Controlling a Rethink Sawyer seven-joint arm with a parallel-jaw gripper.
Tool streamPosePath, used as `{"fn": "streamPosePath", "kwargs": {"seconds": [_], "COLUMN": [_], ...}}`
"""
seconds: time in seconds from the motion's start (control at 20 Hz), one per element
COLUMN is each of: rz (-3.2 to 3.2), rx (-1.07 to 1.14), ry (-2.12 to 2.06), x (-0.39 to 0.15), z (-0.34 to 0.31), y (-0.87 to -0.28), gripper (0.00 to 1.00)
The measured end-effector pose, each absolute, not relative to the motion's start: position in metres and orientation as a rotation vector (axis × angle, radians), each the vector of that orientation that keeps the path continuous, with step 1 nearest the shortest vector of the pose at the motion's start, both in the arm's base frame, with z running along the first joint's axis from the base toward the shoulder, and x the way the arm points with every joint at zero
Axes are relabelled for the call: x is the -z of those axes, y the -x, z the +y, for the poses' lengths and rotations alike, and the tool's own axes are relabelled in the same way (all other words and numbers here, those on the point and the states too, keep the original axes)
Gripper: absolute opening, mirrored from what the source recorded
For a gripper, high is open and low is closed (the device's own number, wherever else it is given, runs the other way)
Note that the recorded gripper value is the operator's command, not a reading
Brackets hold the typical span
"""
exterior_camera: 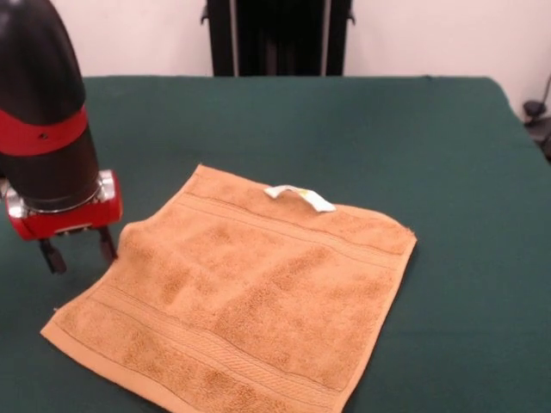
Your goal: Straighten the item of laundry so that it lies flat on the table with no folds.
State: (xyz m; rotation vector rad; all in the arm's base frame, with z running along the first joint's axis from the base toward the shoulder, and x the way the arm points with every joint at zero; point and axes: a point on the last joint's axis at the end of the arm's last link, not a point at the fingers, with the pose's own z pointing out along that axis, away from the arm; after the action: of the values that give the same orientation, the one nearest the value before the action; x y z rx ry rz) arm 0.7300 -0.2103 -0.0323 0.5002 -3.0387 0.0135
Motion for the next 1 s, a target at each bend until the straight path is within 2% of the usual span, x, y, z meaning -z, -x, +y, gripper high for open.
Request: {"fn": "streamPosePath", "kwargs": {"seconds": [1.0], "rz": [-3.137], "rx": [-0.228], "ry": [-0.661], "x": [0.044], "z": [-0.200], "y": [-0.707], "gripper": [1.00]}}
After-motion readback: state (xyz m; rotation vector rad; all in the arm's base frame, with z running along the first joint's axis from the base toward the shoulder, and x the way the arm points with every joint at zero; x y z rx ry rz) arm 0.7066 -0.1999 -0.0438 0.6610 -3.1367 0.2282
